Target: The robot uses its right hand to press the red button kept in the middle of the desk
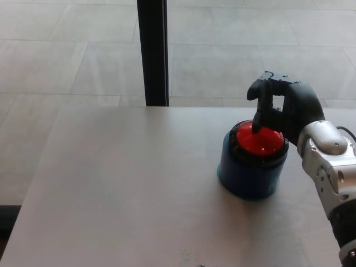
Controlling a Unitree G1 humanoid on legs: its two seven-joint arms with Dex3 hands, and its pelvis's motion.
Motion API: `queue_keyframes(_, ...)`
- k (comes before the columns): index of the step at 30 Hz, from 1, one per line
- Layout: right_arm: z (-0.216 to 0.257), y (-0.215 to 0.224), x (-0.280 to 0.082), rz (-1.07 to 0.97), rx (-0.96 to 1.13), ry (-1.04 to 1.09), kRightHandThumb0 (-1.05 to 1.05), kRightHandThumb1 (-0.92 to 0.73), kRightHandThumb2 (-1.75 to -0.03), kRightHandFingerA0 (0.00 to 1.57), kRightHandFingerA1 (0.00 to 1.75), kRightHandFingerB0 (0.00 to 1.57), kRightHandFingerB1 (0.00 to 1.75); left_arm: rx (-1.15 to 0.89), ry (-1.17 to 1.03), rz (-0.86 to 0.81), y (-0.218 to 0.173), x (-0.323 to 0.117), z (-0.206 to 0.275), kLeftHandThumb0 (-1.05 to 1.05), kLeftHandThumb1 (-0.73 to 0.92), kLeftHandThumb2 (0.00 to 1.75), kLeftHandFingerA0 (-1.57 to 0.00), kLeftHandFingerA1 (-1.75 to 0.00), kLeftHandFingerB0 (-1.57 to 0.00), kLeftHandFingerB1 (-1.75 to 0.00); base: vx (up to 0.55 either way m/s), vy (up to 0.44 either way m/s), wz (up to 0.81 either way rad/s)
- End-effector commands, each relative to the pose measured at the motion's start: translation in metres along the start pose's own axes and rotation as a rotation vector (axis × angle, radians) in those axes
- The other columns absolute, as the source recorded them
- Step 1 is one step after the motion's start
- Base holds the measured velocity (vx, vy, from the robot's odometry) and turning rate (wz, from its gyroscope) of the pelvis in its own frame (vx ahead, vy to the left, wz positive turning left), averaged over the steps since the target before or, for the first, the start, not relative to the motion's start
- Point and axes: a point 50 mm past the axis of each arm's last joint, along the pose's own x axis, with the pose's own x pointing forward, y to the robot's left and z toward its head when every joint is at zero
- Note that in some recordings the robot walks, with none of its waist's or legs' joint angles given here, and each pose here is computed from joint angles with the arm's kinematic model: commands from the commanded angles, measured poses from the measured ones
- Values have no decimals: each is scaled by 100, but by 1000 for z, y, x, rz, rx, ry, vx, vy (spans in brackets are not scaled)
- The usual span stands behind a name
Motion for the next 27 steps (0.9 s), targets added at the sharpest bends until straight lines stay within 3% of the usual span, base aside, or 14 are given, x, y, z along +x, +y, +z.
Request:
queue_keyframes(1,-27,-1,-9,-14,60,71,-21,-55,-119,92,175,75,159,-2,-23,14,5,1,5,-44,37,112,-117,-129,-71,-97,0,0,0)
queue_keyframes(3,-28,-1,-10,-14,70,73,-21,-55,-119,92,175,75,159,-5,-25,10,3,1,5,-44,37,112,-117,-129,-71,-97,0,0,0)
queue_keyframes(4,-31,1,-10,-15,81,79,-19,-57,-117,92,175,74,159,-12,-25,5,3,1,6,-43,33,122,-85,-159,-60,-117,0,0,0)
queue_keyframes(7,-41,10,-14,-18,116,95,-19,-55,-119,94,175,75,158,-12,-32,5,2,2,8,-47,35,122,-99,-155,-62,-112,0,0,0)
queue_keyframes(8,-44,12,-15,-20,112,100,-19,-54,-120,94,175,75,159,-63,-18,15,2,2,8,-42,37,111,-118,-129,-67,-94,0,0,0)
queue_keyframes(9,-49,16,-15,-24,132,108,-19,-50,-125,95,175,76,161,-19,-37,2,-1,2,11,-43,38,113,-119,-130,-68,-95,0,0,0)
queue_keyframes(10,-51,18,-16,-25,135,111,-19,-51,-123,93,175,75,162,-23,-38,-1,-1,2,12,-41,36,117,-90,-166,-58,-120,0,0,0)
queue_keyframes(16,-64,24,-19,-18,116,119,-23,-51,-125,94,175,75,164,-23,-32,-2,0,3,13,-45,33,118,-96,-164,-54,-116,0,0,0)
queue_keyframes(17,-64,22,-18,-21,97,119,-23,-45,-130,95,175,78,164,-32,-31,-4,1,3,13,-43,37,111,-121,-130,-70,-96,0,0,0)
queue_keyframes(18,-62,21,-18,-23,96,117,-22,-47,-126,94,175,75,164,-33,-33,-8,1,3,13,-43,35,116,-94,-162,-62,-115,0,0,0)
queue_keyframes(19,-60,18,-16,-34,89,121,-22,-50,-123,95,175,75,163,-8,-40,1,0,3,14,-42,35,115,-80,-160,-58,-116,0,0,0)
queue_keyframes(24,-48,2,-12,-68,19,113,-20,-55,-121,95,175,77,158,-13,-40,1,1,3,13,-45,34,116,-79,-159,-55,-117,0,0,0)
queue_keyframes(27,-37,-15,-10,-99,-10,90,-20,-56,-119,94,175,76,159,-7,-26,10,3,3,12,-49,35,114,-97,-165,-55,-113,0,0,0)
